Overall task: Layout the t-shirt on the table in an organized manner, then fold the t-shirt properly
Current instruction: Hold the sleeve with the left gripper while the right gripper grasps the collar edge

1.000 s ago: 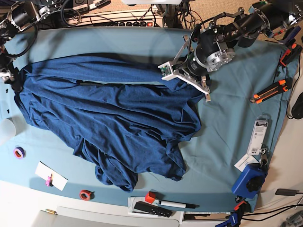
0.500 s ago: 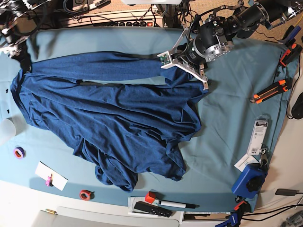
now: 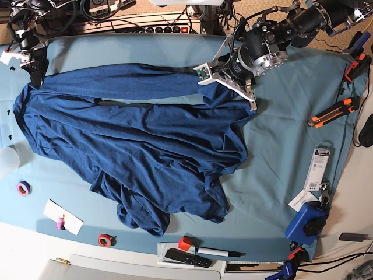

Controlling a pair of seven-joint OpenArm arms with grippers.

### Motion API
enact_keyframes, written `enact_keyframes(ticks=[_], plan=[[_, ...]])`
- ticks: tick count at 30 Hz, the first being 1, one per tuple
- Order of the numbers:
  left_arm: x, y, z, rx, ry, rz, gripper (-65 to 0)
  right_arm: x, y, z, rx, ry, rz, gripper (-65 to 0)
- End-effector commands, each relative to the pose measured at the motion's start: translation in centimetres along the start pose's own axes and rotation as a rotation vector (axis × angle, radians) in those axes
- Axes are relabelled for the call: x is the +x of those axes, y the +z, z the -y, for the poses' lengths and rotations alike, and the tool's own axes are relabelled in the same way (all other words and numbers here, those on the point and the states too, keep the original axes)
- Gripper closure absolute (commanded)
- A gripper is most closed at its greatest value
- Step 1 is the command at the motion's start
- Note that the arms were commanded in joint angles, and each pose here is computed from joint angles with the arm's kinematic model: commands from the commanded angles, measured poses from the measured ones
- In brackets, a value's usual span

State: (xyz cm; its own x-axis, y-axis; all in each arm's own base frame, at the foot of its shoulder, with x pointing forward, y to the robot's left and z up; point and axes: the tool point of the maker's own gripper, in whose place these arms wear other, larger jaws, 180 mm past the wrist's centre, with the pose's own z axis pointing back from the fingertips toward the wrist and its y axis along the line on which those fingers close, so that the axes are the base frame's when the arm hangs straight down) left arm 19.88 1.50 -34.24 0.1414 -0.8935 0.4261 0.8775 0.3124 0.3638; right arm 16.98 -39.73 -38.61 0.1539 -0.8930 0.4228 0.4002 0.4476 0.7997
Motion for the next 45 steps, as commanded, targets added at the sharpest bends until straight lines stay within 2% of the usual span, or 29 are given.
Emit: enact_keyframes(ticks=[1, 9, 12, 15, 24, 28, 32, 39, 45], plan=[[0.6, 0.4, -0.6, 0.022, -0.002, 0.025, 0.0, -1.4, -0.1, 0.9, -0.044, -0.007, -0.057, -28.8], [0.6, 0.4, -0.6, 0.023, -0.002, 0.025, 0.0, -2.4, 0.2, 2.0, -0.109, -0.015, -0.116, -28.7], [0.6, 0.4, -0.6, 0.022, -0.002, 0.025, 0.0, -2.1, 0.5, 1.3, -0.089, 0.018, -0.140, -28.7], [0.6, 0.4, -0.6, 0.022, -0.002, 0.025, 0.0, -1.0, 1.4, 0.1, -0.082, 0.105, -0.131, -28.7], [0.7, 0.4, -0.5, 0.018, 0.001, 0.029, 0.0, 0.8, 6.8, -4.4, -0.172, 0.460, -0.114, -28.7], [0.7, 0.4, -0.5, 0.015, 0.001, 0.028, 0.0, 0.4, 7.3, -6.9, -0.172, 0.539, -0.046, -28.7], [0.7, 0.4, -0.5, 0.015, 0.002, 0.028, 0.0, -0.6, 6.1, -7.0, -0.180, 0.467, -0.002, -28.7], [0.6, 0.4, -0.2, 0.007, 0.004, 0.027, 0.0, -3.7, 3.2, -6.4, -0.198, 0.335, -0.018, -28.7], [0.6, 0.4, -0.2, 0.007, 0.005, 0.026, 0.0, -6.0, 1.4, -6.6, -0.209, 0.318, -0.055, -28.7]])
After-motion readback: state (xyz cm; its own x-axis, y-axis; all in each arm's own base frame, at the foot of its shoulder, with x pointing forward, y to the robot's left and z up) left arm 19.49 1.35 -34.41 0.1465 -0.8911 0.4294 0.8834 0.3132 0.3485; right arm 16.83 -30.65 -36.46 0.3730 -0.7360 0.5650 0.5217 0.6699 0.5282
